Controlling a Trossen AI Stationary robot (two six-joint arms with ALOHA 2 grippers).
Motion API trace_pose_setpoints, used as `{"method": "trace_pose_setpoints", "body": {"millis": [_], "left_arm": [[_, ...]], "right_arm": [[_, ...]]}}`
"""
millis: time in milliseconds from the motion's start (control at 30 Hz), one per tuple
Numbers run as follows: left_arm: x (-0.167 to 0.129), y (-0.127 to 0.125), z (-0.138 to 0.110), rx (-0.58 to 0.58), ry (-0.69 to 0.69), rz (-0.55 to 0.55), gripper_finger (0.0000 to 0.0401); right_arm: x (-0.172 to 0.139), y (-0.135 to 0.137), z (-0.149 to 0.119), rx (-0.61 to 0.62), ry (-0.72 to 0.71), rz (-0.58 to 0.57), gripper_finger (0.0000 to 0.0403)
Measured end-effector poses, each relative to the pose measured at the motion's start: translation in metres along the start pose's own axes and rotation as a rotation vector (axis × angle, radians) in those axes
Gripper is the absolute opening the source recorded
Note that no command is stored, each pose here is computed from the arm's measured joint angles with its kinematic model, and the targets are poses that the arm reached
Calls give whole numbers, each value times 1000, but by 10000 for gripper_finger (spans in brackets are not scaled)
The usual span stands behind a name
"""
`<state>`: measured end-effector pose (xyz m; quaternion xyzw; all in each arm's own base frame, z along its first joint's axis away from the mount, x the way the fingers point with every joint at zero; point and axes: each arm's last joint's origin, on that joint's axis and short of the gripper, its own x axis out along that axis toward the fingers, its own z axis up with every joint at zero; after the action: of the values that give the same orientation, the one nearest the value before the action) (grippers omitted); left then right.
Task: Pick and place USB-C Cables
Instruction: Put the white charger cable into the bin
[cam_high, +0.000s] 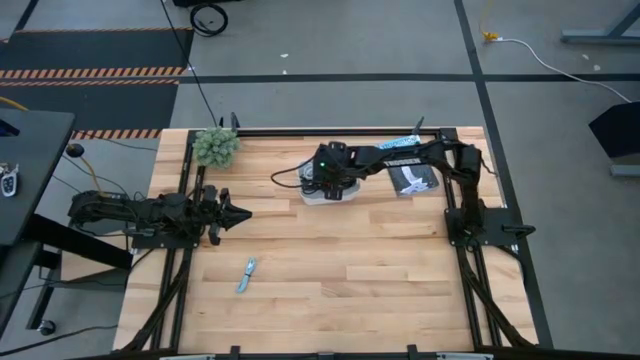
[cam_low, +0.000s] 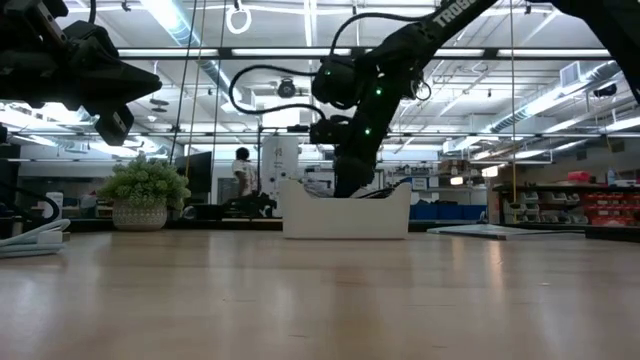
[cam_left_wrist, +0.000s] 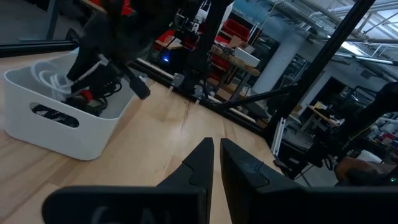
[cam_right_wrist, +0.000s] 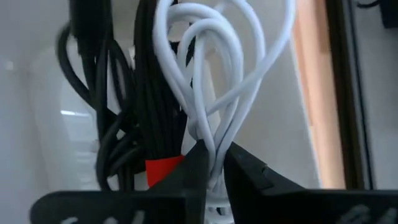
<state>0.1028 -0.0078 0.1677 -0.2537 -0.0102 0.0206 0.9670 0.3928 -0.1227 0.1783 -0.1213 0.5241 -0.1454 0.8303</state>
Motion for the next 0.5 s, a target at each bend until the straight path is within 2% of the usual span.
{"method": "trace_pose_setpoints", "body": {"millis": [333, 500], "left_arm": [[0, 0, 0, 0, 0, 0, 36], [0, 0, 0, 0, 0, 0, 36]], "right_arm": [[-6, -1, -2, 22, 26, 8, 125], [-22, -4, 12, 63, 7, 10, 145]]}}
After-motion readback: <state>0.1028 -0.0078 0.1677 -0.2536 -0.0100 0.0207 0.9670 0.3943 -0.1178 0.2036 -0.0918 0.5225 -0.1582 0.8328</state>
